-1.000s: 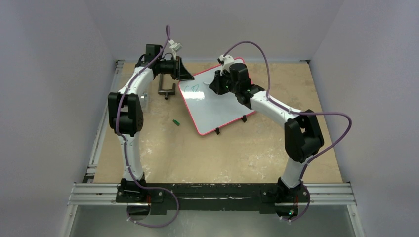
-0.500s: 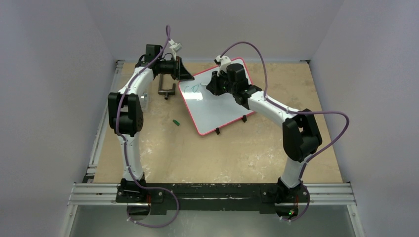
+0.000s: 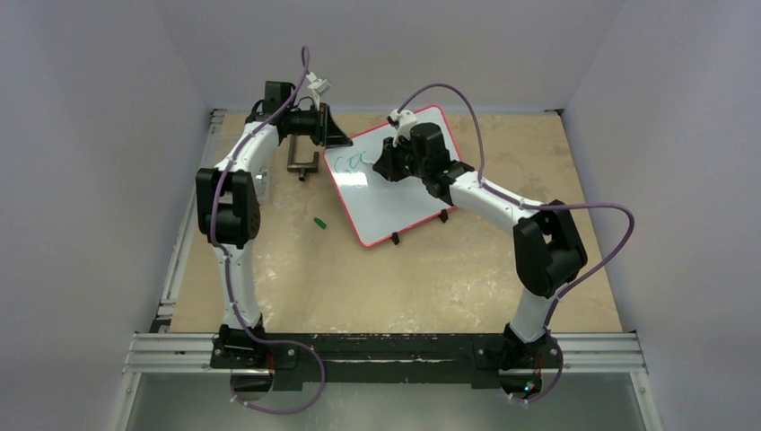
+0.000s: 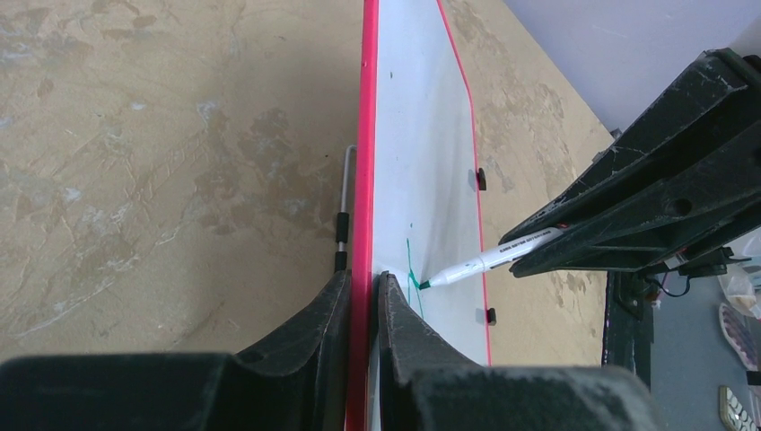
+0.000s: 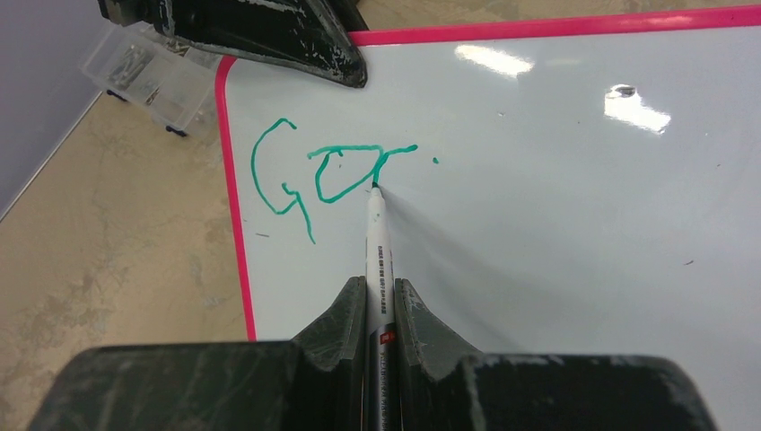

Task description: Write a sentence on the whiteboard

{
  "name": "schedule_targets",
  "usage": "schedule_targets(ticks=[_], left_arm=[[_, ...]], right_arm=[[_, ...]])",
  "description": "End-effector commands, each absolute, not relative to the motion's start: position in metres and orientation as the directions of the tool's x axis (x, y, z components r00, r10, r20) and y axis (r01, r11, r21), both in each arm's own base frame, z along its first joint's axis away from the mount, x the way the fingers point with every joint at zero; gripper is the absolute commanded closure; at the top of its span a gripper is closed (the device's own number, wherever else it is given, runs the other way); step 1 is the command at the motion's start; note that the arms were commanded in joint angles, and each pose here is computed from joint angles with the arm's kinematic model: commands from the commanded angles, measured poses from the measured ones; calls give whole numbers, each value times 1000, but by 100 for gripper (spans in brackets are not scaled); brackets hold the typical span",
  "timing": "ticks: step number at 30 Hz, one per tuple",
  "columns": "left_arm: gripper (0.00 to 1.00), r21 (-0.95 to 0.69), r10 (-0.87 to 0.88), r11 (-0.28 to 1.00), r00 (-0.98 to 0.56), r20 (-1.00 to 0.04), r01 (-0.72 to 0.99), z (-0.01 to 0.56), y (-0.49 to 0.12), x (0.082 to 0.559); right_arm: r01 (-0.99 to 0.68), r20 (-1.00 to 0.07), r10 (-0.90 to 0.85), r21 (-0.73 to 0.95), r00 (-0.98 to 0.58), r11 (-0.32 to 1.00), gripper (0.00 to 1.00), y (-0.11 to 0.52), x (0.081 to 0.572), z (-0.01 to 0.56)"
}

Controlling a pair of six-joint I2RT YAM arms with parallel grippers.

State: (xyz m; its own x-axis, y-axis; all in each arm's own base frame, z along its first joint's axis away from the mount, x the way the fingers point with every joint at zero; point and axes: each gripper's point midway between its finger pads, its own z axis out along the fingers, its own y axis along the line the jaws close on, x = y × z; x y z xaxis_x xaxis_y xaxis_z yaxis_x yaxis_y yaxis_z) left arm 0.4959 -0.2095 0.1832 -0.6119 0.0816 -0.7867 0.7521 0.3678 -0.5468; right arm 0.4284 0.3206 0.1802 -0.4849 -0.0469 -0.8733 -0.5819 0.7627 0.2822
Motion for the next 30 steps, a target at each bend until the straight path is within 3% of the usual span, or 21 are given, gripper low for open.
schedule_targets(ticks=[1, 30], left_arm=[[100, -481, 105, 346, -543, -833, 805, 201, -216, 488], [100, -478, 104, 343, -538, -836, 809, 202, -216, 487]], right_arm=[[-559, -863, -64, 267, -502, 785, 100, 310, 419, 173], [-471, -880, -25, 229, -474, 852, 100, 306, 453, 200]])
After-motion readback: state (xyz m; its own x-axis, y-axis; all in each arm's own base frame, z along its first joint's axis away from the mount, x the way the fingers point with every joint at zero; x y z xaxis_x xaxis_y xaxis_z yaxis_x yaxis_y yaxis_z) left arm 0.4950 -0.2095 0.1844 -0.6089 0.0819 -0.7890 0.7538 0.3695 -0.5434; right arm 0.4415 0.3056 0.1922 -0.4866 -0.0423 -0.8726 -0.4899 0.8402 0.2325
